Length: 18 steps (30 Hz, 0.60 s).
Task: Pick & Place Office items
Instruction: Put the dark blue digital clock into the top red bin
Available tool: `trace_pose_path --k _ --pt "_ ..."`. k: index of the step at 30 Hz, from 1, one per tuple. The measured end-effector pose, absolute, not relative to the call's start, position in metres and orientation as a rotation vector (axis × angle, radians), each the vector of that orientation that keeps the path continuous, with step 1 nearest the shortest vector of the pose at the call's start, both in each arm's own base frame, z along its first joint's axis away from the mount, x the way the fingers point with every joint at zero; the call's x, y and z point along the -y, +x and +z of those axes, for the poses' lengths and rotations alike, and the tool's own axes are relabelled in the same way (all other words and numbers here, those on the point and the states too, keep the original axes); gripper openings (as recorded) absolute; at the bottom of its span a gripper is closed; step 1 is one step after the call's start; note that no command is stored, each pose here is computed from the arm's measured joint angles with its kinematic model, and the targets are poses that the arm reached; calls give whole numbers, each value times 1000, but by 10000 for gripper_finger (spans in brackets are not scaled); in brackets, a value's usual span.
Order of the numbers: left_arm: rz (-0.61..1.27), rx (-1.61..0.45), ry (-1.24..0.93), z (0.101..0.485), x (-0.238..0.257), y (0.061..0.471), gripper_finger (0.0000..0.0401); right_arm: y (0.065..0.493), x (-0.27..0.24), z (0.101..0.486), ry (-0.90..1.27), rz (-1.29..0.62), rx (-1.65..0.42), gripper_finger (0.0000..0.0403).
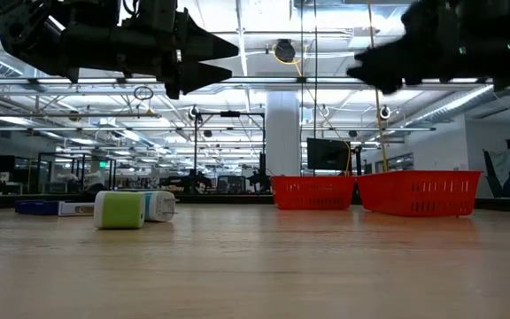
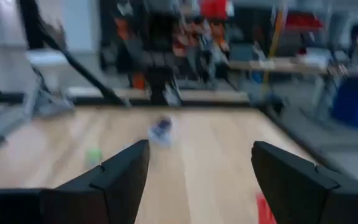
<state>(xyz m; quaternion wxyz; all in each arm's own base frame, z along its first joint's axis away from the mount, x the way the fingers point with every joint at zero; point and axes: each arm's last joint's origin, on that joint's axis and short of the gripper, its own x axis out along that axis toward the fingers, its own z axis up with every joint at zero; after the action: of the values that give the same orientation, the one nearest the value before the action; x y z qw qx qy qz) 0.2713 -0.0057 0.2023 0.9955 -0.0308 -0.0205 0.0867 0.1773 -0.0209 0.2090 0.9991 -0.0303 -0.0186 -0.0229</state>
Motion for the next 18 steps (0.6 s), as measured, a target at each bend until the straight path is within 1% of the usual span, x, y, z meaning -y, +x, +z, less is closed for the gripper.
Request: trace_pose_path --k 5,8,11,13,15,18 --pt "144 28 -99 201 8 271 315 182 21 227 -145 -31 86 269" --pt "129 -32 -147 195 10 271 315 183 22 231 -183 -40 104 267" --pt "128 -149 -154 194 15 264 315 183 24 230 -176 -49 95 264" --pt "170 -242 -150 196 18 261 315 183 25 229 -169 -58 81 263" --pt "241 -399 -123 191 19 251 315 183 27 228 -168 -66 71 263" --pt "341 -601 -111 194 21 237 315 183 30 226 -167 -80 51 263"
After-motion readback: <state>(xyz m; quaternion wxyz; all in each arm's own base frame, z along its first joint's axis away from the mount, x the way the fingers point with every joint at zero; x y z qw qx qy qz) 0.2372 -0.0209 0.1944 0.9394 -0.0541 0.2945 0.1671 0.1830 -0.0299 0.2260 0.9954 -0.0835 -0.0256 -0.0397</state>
